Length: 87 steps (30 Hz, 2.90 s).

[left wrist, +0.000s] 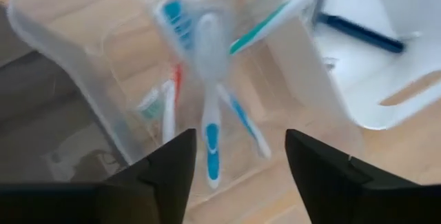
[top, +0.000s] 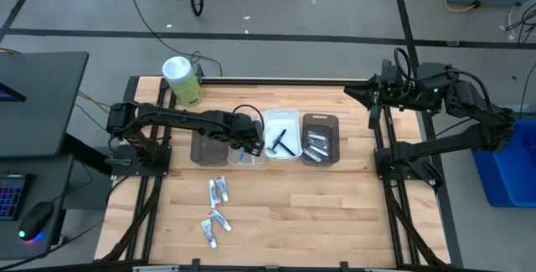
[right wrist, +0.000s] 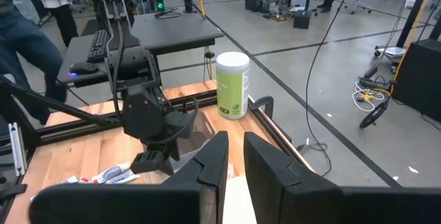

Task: Pick & Place Travel size toiletries
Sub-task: Put the white toothpaste into the left black bin

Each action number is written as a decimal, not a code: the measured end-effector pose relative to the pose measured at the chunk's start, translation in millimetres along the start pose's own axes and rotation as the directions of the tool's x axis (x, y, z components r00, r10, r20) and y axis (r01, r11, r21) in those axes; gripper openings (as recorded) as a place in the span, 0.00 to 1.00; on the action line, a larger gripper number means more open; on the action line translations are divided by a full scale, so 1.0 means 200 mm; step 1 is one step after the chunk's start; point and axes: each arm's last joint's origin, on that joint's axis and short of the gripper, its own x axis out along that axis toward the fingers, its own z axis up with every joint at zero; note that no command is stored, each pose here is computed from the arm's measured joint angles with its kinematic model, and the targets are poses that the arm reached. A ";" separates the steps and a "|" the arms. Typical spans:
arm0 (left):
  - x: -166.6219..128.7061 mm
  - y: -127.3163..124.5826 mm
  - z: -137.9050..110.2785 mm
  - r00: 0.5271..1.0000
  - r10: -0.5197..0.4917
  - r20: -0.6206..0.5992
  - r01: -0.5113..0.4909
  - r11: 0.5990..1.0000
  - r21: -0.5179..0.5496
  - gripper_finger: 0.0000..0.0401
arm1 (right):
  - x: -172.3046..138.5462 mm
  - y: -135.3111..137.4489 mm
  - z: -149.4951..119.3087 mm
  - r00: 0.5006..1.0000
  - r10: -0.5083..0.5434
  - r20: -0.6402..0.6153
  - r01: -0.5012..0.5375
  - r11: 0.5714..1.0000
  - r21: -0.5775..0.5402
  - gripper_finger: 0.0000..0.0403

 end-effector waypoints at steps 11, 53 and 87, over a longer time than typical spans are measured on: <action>-0.23 -0.13 -0.01 0.997 -0.074 0.009 0.068 0.948 0.312 0.51 | 0.00 0.00 -0.01 1.000 0.007 -0.012 -0.007 1.000 -0.002 0.13; -0.50 0.01 -0.56 0.973 0.028 -0.230 0.207 0.347 0.915 0.01 | 0.00 0.01 -0.04 0.990 0.105 -0.095 -0.110 0.993 -0.044 0.06; -0.40 0.14 -0.76 0.941 -0.041 -0.337 0.314 -0.275 0.909 0.35 | -0.01 0.00 -0.06 0.991 0.044 -0.123 -0.053 0.996 -0.070 0.04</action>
